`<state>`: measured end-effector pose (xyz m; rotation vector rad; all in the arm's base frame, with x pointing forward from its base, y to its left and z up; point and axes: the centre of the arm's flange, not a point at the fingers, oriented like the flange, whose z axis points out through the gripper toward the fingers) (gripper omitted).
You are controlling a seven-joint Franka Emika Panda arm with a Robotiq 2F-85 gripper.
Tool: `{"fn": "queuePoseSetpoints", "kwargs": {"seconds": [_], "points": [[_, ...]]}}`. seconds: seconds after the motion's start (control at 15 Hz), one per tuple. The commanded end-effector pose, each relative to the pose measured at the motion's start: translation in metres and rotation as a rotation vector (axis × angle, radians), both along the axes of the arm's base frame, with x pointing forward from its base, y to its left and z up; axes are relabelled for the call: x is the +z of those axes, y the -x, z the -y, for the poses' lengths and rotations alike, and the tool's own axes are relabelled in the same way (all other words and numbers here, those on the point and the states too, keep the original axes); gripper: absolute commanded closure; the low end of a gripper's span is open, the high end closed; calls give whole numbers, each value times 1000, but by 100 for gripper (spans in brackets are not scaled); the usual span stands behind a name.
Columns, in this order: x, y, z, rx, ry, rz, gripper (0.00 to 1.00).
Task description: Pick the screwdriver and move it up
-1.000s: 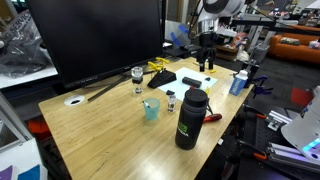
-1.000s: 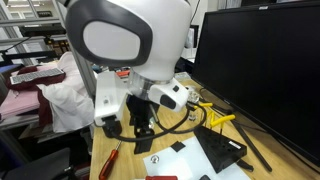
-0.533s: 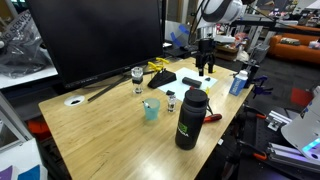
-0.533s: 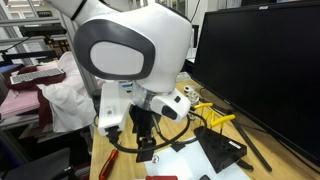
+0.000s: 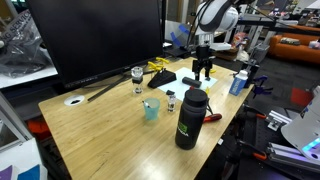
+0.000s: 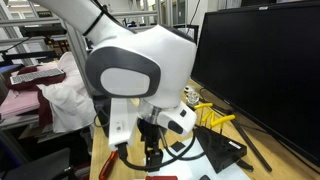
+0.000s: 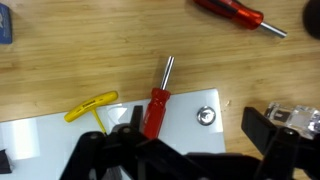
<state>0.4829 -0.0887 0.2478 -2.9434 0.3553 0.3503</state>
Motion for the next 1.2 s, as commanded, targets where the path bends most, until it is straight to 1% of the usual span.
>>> {"fn": "queuePoseSetpoints", "kwargs": {"seconds": [0.0,0.13,0.33,0.6,0.67,0.73,0.8,0.87,0.93,1.13], "points": [[-36,-17,7,-17,44,18,0],[-56,-21,8,-19,60,11,0],[-77,-25,13,-29,75,1,0],[-92,-30,19,-63,60,-12,0],[-94,-30,22,-79,48,-17,8],[-96,-29,24,-88,43,-21,23],[-97,-29,26,-96,37,-26,34],[-100,-28,28,-100,36,-31,38],[-101,-27,30,-104,32,-34,48],[-104,-26,35,-112,31,-40,52]]}}
